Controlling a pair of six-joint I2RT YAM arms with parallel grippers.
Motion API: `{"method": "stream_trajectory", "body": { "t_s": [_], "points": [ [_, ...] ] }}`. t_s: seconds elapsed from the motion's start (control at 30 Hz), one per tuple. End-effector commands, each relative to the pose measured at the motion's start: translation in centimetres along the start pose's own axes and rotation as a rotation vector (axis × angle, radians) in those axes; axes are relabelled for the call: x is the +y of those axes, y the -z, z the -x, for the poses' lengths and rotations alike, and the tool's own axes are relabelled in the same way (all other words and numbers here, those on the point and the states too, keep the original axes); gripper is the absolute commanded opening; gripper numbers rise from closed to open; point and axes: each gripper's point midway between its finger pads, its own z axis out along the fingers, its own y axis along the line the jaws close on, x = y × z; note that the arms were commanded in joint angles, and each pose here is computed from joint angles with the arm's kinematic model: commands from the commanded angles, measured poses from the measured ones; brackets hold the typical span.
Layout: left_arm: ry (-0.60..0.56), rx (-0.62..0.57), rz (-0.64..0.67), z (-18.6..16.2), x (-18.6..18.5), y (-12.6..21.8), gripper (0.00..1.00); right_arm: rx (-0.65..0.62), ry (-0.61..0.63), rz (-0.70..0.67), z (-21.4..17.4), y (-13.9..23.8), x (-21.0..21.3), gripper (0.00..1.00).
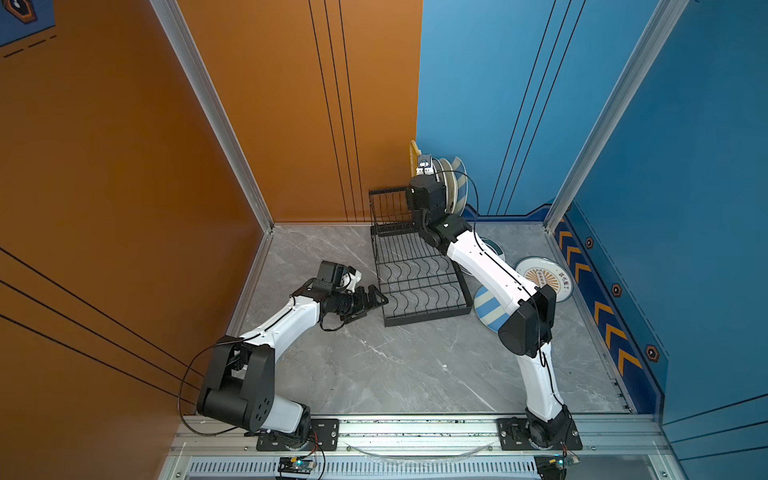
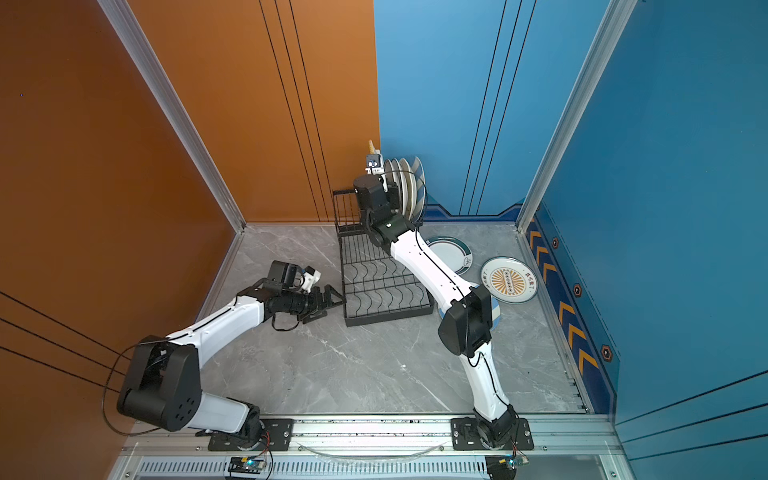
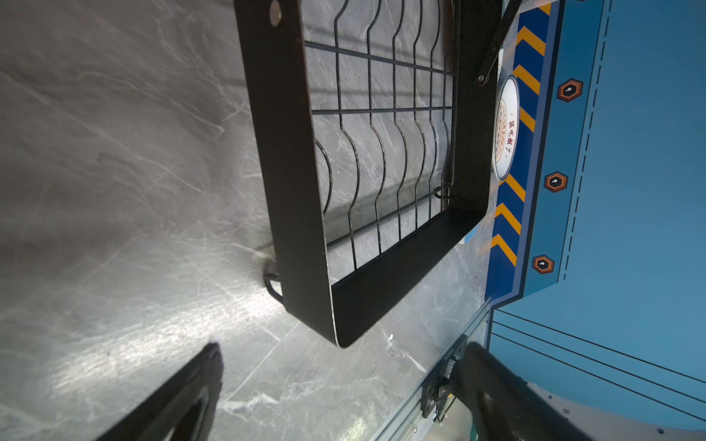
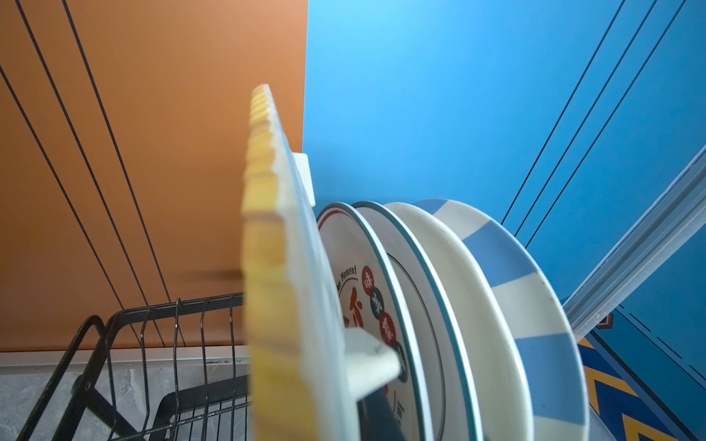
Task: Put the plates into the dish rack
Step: 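Lower the mat into the rack beside the plates with the right gripper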
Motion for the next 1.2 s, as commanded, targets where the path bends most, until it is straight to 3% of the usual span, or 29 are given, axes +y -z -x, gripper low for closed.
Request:
{"method": "stream_trajectory", "body": {
  "t_s": [0.0, 0.87, 1.17],
  "points": [
    [-0.016, 0.004, -0.018, 0.4, -0.2, 0.0, 0.98, -0.053, -0.062, -0.044, 2.4, 0.2, -1.5, 0.00],
    [-0.004, 0.000, -0.019, 0.3, 0.4, 0.3, 0.98, 0.032, -0.054, -0.029, -1.1, -1.1, -1.0, 0.00],
    [-0.006, -0.004, -0.023, 0.4, 0.3, 0.5, 0.98, 0.037, -0.047, -0.027, -0.9, -0.7, -1.1, 0.18]
  ]
}}
